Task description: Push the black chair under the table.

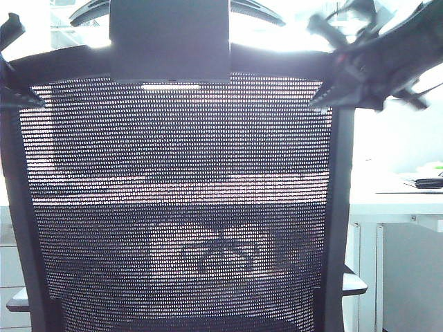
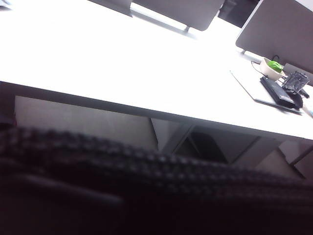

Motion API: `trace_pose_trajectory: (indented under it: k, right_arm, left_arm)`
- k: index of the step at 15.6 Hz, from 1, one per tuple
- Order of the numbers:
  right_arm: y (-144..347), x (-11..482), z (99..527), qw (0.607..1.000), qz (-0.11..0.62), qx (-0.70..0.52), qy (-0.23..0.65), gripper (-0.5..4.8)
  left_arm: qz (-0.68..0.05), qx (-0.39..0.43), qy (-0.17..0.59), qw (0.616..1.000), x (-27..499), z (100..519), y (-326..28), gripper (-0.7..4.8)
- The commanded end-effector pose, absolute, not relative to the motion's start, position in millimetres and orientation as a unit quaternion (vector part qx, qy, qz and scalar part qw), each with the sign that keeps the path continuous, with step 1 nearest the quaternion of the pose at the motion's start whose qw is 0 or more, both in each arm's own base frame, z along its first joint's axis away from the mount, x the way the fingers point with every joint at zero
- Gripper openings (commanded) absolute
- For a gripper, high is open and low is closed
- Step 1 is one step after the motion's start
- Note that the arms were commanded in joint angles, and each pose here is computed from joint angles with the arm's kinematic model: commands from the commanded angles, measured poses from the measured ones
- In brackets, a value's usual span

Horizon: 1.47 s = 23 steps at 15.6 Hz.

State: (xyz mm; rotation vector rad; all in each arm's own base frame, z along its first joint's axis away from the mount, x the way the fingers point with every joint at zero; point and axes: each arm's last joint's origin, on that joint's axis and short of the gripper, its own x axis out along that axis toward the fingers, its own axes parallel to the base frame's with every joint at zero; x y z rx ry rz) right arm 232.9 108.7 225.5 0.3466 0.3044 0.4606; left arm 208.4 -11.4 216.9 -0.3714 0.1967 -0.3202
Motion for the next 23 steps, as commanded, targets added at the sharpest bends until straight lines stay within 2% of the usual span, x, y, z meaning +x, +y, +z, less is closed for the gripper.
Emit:
trace_pose_trajectory:
  k: [1, 8, 17, 23]
  right_arm:
    - [110, 249, 235, 0.957, 0.201, 0.176, 0.114, -0.09]
    - [118, 277, 239, 0.958, 0.201, 0.18, 0.097, -0.09]
    - [93, 299, 230, 0.961, 0.188, 0.176, 0.1, -0.09]
    - [104, 349, 239, 0.96, 0.205, 0.171, 0.085, -0.09]
  left_arm:
    - [-0.119, -0.174, 0.086, 0.974, 227, 222, -7, -0.06]
    - [-0.099, -0.149, 0.069, 0.981, 244, 226, -5, -0.06]
    - [-0.097, -0.135, 0.062, 0.984, 291, 218, -5, -0.06]
    - [-0.097, -0.135, 0.06, 0.984, 324, 212, -5, -0.06]
